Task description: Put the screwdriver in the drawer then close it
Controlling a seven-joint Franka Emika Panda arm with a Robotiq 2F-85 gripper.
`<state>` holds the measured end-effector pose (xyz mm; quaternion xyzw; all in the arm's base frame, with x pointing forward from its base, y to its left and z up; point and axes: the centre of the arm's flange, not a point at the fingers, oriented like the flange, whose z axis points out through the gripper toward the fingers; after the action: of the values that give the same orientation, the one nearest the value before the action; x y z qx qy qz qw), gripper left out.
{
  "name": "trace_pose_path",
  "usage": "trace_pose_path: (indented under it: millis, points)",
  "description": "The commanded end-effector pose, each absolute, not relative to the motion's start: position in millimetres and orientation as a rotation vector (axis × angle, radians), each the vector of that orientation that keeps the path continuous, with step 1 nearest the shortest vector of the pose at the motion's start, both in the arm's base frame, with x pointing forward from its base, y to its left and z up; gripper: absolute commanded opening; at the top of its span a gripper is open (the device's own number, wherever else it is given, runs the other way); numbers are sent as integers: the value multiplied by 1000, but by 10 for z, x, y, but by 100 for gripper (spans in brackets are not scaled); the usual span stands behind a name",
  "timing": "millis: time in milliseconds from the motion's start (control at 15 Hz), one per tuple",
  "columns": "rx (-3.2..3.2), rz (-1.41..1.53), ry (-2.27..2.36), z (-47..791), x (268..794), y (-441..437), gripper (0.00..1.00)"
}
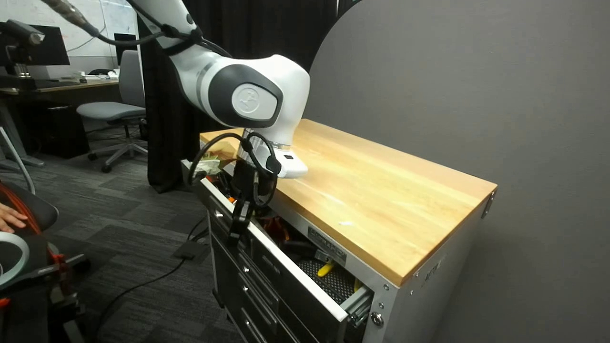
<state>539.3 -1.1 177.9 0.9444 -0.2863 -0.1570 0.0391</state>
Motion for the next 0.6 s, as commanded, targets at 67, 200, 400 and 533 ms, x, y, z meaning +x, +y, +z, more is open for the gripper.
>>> trace_pose_path:
  millis: [67, 200, 400, 533]
  points:
    - [2886, -339, -1012, 1564, 5593, 12, 2]
    - [2874, -289, -1063, 1542, 5630, 6, 2]
    - [2874, -234, -1133, 1512, 5671, -5, 2]
    - [2884, -218, -1151, 1526, 5653, -10, 2]
